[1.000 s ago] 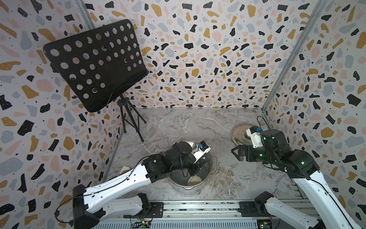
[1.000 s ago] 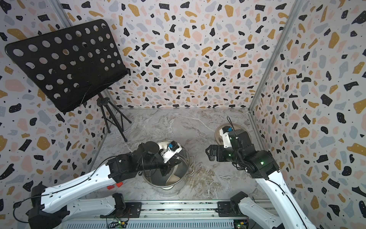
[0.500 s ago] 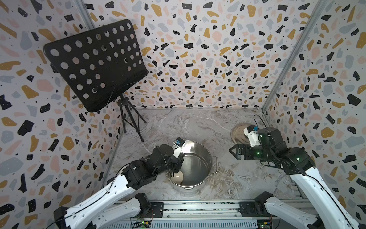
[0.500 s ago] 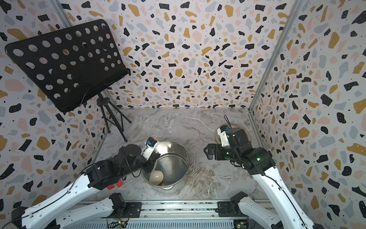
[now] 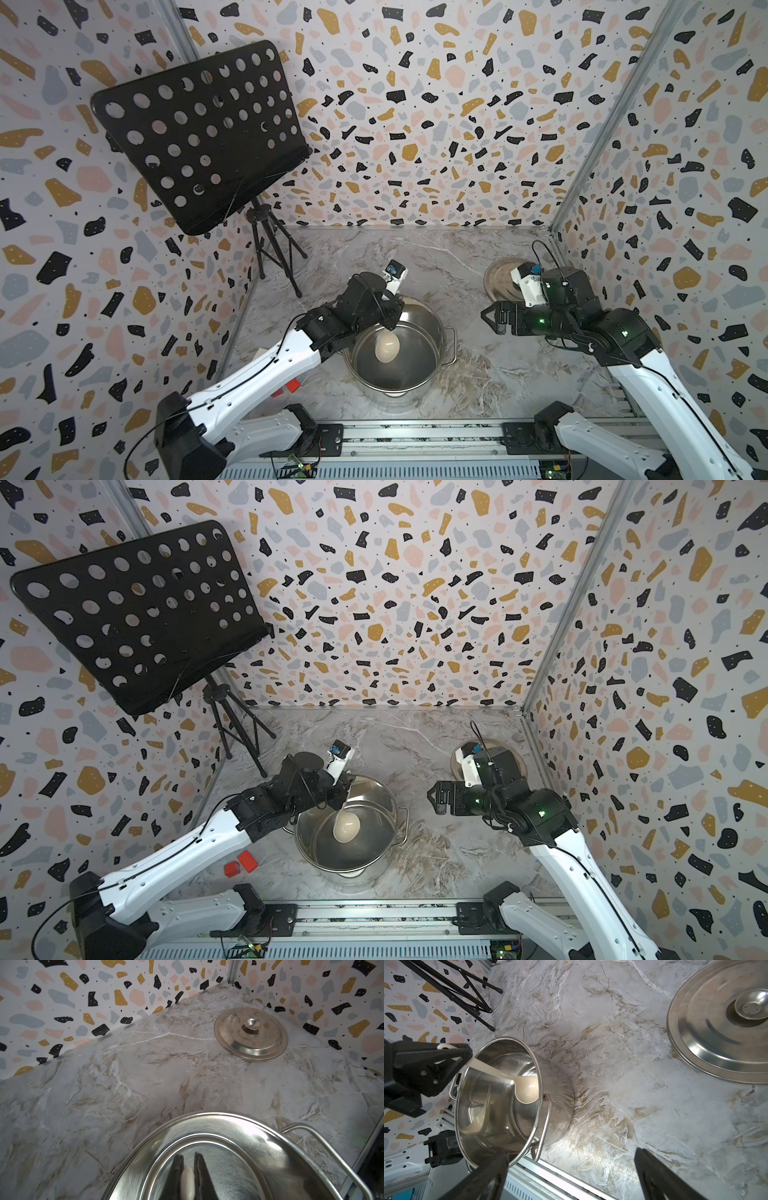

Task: Stir the soup with a spoon
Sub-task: Stir the soup in the pan with a stick.

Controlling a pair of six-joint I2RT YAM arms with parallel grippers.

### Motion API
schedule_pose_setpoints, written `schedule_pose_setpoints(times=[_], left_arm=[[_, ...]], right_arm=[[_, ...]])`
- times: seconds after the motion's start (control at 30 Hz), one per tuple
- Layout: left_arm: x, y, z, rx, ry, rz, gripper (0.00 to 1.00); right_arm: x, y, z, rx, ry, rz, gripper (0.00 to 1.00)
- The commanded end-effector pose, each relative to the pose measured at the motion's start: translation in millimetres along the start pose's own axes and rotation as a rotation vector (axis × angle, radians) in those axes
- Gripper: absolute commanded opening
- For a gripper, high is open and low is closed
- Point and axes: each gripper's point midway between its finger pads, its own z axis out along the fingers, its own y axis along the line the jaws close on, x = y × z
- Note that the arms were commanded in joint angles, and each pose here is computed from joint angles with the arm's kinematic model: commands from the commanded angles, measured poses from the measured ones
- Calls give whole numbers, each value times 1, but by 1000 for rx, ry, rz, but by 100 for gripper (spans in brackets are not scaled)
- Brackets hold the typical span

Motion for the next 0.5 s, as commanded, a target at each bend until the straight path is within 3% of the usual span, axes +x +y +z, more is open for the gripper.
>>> schedule_pose_setpoints(times=[0.0, 0.23, 0.47], left_arm=[[-51, -22, -1, 117, -147, 6, 0], [-53, -70, 7, 265, -126, 53, 0], [-22, -115, -11, 388, -60, 139, 0]], right_arm=[[1, 2, -5, -11, -16, -7, 100], [5, -3, -6, 1, -23, 1, 100], [7, -5, -6, 7, -22, 2, 100]])
